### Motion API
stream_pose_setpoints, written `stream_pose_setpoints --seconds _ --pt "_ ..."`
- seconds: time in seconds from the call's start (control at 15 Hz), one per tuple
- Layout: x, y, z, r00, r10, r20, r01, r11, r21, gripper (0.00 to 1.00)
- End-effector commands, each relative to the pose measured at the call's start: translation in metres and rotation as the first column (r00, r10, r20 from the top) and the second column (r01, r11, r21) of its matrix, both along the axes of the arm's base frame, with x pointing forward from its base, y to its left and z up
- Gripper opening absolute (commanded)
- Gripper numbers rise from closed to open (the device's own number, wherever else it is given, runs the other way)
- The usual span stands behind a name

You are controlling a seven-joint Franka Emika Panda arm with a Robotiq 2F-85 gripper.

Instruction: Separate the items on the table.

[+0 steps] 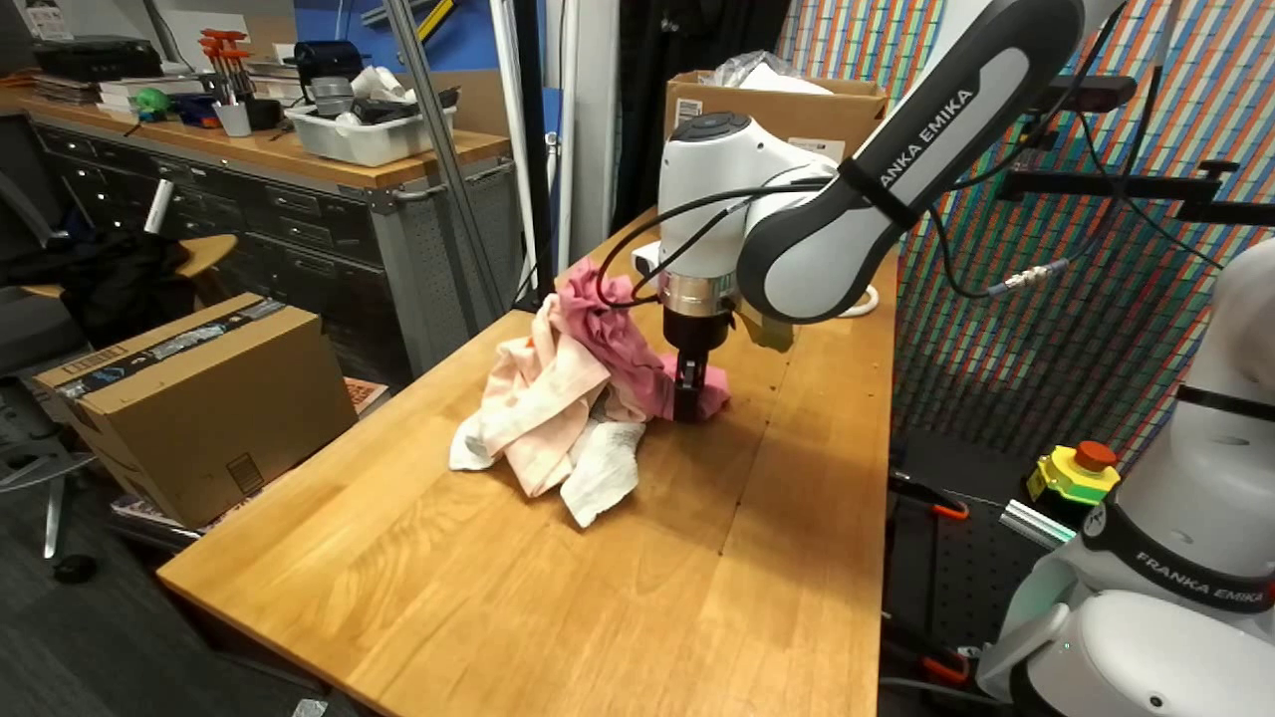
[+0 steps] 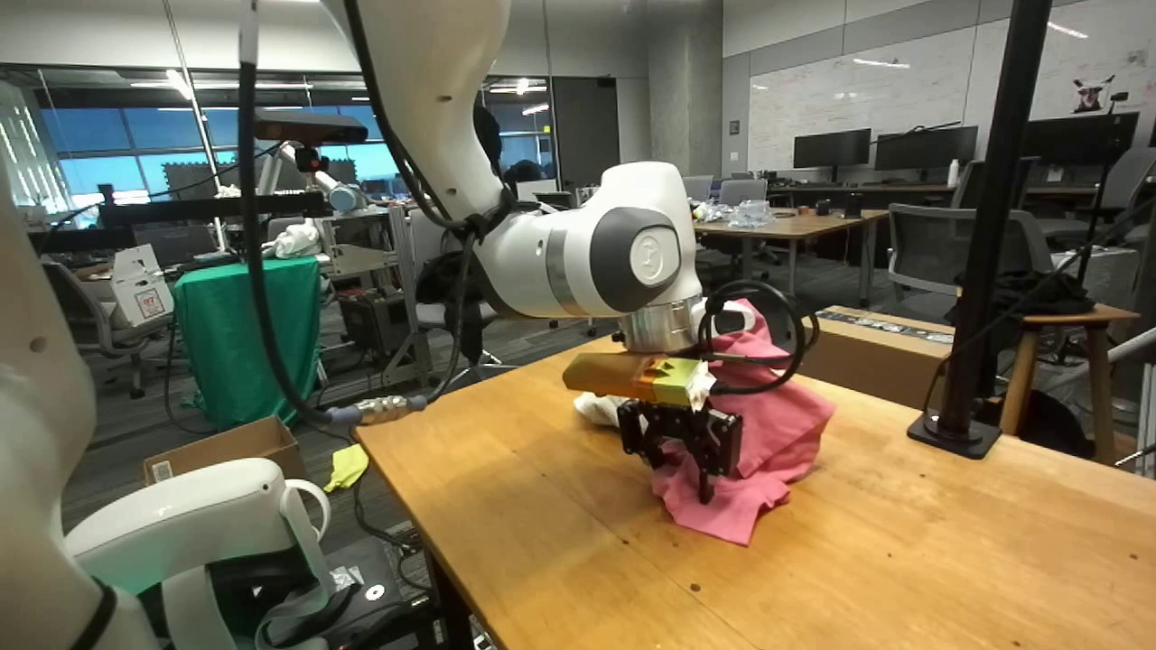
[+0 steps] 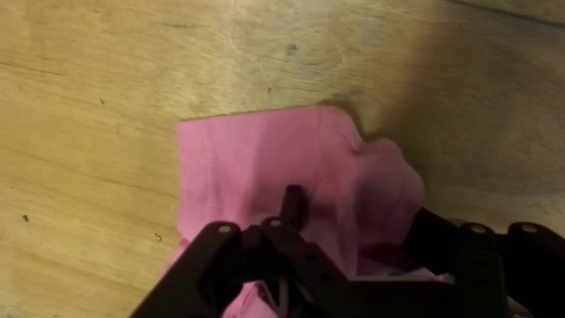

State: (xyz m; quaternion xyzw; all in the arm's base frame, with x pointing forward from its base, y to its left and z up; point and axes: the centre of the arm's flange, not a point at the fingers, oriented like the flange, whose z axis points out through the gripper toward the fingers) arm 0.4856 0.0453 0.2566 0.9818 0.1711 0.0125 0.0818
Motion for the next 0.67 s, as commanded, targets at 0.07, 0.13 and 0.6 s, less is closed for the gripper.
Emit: stream_pose_setpoints --seconds 0.07,0.13,0.6 --pt "-0.005 -0.006 0.004 1.000 -0.021 0.010 0.021 1.000 0.017 0.14" --pt "-0.006 -0.007 0.008 1.000 -0.026 0.016 0.026 1.000 0.017 0.07" --pt "-0.017 -0.008 0.078 0.983 -0.119 0.139 0.120 0.993 -0.003 0.03"
